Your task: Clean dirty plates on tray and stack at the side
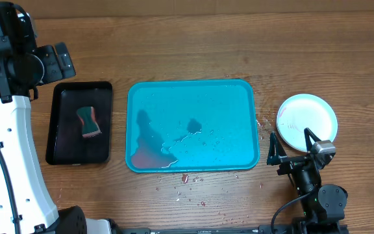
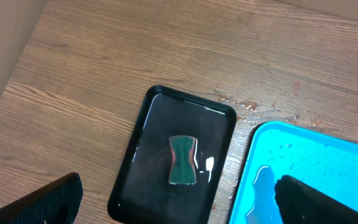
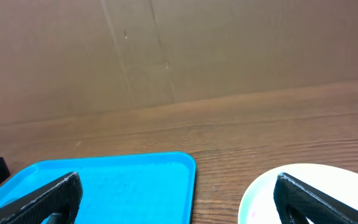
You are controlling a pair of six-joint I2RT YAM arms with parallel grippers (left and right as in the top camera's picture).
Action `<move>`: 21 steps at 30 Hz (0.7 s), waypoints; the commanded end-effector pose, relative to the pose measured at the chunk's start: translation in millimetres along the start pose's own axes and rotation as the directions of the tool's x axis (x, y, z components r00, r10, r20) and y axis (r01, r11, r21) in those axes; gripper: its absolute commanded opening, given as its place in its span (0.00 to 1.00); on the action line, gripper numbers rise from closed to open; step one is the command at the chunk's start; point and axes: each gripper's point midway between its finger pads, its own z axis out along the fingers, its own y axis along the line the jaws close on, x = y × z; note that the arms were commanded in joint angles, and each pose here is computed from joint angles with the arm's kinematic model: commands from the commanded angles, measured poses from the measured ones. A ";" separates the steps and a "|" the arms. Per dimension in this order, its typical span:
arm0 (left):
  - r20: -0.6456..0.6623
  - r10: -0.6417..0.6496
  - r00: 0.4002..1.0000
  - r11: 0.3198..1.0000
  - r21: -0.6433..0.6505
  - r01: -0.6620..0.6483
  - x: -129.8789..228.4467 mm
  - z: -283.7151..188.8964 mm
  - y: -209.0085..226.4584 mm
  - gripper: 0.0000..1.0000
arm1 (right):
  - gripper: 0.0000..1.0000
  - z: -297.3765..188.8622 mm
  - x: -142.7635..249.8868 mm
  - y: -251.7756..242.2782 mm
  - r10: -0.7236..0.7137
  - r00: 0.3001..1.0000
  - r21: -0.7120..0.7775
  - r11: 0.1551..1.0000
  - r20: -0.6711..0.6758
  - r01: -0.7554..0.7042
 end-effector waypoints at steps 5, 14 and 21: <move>0.084 0.003 0.996 1.000 0.011 -0.004 -2.0 -34.3 2.7 1.00 | 1.00 0.2 1.7 -2.5 -0.015 1.000 0.010 1.000 0.004 0.015; 0.336 0.021 0.942 0.994 0.091 -0.054 34.8 -147.0 -4.7 1.00 | 1.00 0.2 1.7 -2.5 -0.015 1.000 0.010 1.000 0.004 0.015; 0.297 0.070 0.952 0.997 0.014 -0.078 121.8 -101.5 13.5 1.00 | 1.00 0.2 1.7 -2.5 -0.015 1.000 0.010 1.000 0.004 0.015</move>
